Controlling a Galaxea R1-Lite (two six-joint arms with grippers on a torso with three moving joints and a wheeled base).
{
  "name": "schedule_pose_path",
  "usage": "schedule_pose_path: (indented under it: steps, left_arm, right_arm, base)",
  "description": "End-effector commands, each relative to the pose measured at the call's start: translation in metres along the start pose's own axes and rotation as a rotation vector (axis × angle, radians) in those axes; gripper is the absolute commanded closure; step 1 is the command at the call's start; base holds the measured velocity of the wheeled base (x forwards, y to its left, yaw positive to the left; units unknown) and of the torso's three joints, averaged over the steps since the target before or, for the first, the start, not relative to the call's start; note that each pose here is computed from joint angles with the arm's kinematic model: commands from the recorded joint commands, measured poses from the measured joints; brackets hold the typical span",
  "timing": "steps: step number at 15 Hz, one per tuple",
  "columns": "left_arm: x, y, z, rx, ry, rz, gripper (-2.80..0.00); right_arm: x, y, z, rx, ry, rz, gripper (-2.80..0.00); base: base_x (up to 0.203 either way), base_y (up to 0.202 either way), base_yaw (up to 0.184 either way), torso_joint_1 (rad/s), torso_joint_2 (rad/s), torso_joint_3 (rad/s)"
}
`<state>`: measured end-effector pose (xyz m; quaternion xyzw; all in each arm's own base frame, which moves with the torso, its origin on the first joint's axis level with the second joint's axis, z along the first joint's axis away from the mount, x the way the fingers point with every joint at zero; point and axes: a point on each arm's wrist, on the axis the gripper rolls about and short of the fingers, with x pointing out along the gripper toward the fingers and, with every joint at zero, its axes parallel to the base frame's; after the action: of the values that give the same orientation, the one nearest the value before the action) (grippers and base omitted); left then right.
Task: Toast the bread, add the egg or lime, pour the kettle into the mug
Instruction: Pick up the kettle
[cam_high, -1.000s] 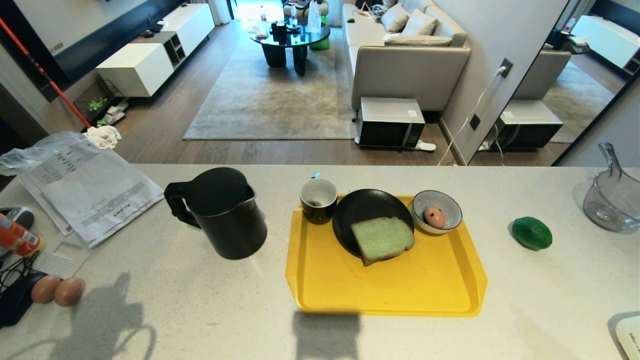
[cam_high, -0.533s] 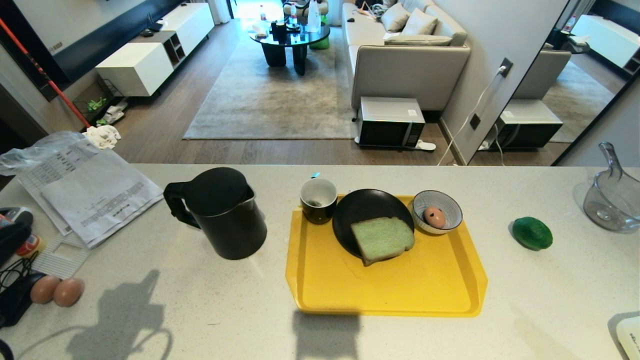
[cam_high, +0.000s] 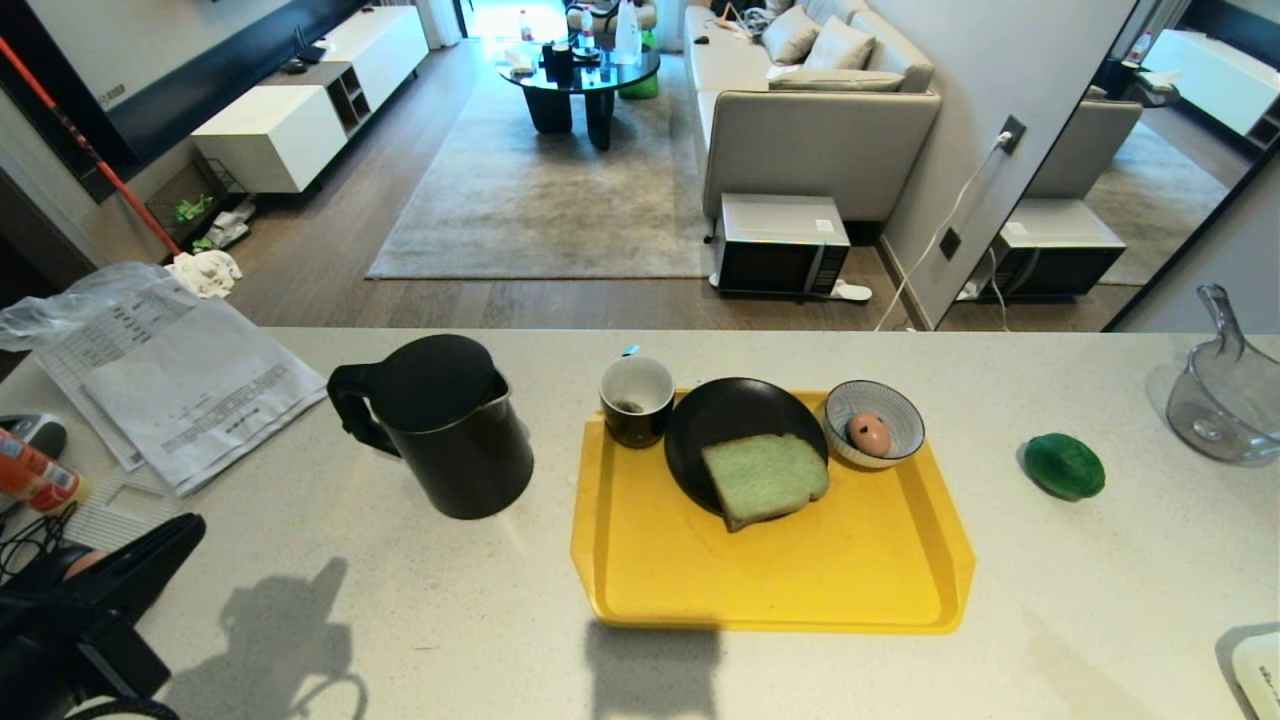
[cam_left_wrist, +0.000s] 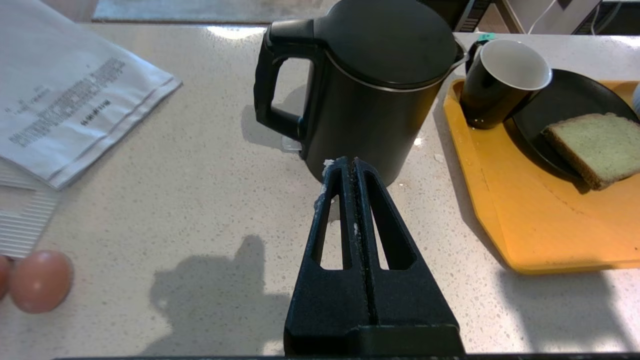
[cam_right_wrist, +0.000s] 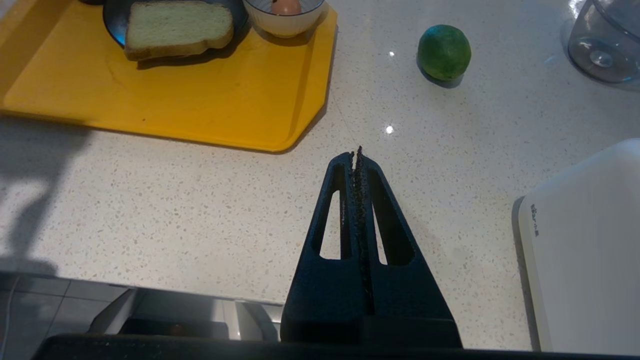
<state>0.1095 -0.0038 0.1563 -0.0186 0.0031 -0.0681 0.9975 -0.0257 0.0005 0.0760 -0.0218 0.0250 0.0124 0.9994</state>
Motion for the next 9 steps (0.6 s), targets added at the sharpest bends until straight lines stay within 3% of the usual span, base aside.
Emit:
schedule_pose_path:
  steps: [1,8,9]
  left_arm:
    - [0.014,0.003,-0.020,-0.025,0.084,0.002,0.00]
    - [0.033,0.009,-0.034,-0.034,0.152,0.025,0.00]
    - [0.035,0.009,-0.036,-0.037,0.158,0.026,-0.95]
  right_arm:
    - [0.000,0.000,0.000,0.000,0.001,0.001,0.00]
    - [0.000,0.000,0.000,0.000,0.001,0.001,0.00]
    - [0.000,0.000,0.000,0.000,0.001,0.001,0.00]
  base:
    - [0.000,0.000,0.000,0.000,0.00,0.000]
    - [0.000,0.000,0.000,0.000,0.00,0.000]
    - [0.000,0.000,0.000,0.000,0.00,0.000]
